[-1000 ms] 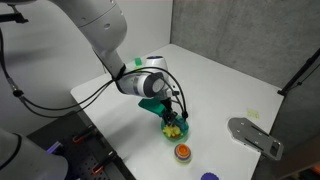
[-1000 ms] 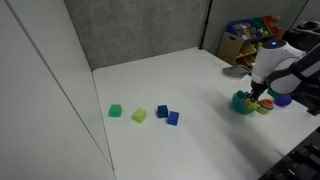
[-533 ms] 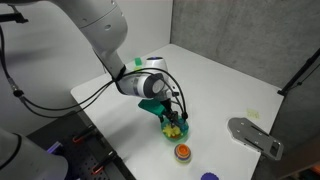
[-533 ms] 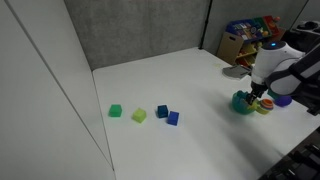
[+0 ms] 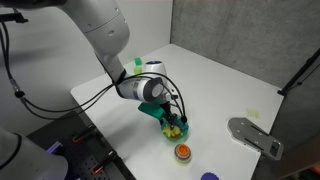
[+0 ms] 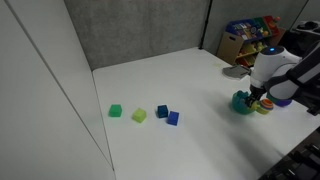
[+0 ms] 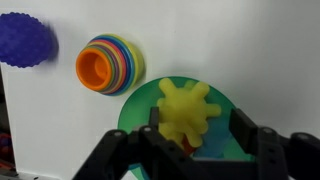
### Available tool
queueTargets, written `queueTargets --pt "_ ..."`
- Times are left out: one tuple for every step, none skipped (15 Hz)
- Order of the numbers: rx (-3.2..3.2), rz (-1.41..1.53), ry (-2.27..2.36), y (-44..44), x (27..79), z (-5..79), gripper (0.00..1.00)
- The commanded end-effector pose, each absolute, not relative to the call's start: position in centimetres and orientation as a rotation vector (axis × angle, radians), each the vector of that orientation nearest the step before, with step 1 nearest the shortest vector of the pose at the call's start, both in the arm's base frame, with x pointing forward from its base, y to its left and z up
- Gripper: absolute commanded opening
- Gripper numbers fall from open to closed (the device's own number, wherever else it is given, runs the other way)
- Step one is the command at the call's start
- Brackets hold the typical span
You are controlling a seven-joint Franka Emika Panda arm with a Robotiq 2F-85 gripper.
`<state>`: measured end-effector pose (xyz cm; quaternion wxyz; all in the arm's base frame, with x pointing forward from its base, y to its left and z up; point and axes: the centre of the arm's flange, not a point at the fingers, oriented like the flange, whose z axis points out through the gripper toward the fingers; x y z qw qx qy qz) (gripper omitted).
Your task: Remove the yellow microbe shaped toy from the green bowl and put it on the table
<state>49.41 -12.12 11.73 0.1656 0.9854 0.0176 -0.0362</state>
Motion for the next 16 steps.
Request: queueTargets --pt "2.782 -0.076 0.05 -12.3 49.3 11.5 0.41" --pt "2.778 -0.074 0.047 -12.5 49.3 11.6 0.35" --pt "2.776 -0.074 0.043 -12.6 49.3 11.8 0.26" --pt "2.774 -0.072 0.042 -12.7 49.3 11.9 0.19" --pt "2.772 -0.072 0.042 -12.7 49.3 11.9 0.18" --pt "2.77 -0.072 0.044 -12.6 49.3 12.0 0.1" --pt "2.77 -0.073 0.046 -12.6 49.2 12.0 0.04" --pt "2.769 -0.071 0.047 -12.6 49.2 12.1 0.02" --pt "2.769 -0.07 0.048 -12.5 49.2 12.2 0.05" --pt "2.771 -0.067 0.051 -12.4 49.3 12.6 0.07" --pt "2.771 -0.064 0.054 -12.2 49.3 12.9 0.06" --pt "2.77 -0.061 0.06 -12.0 49.4 13.4 0.06" --pt "2.772 -0.054 0.064 -11.8 49.5 13.8 0.06" --pt "2.775 -0.049 0.064 -11.5 49.6 14.5 0.06" --pt "2.774 -0.046 0.067 -11.3 49.7 15.1 0.06" --pt "2.778 -0.04 0.07 -11.1 49.8 15.6 0.06"
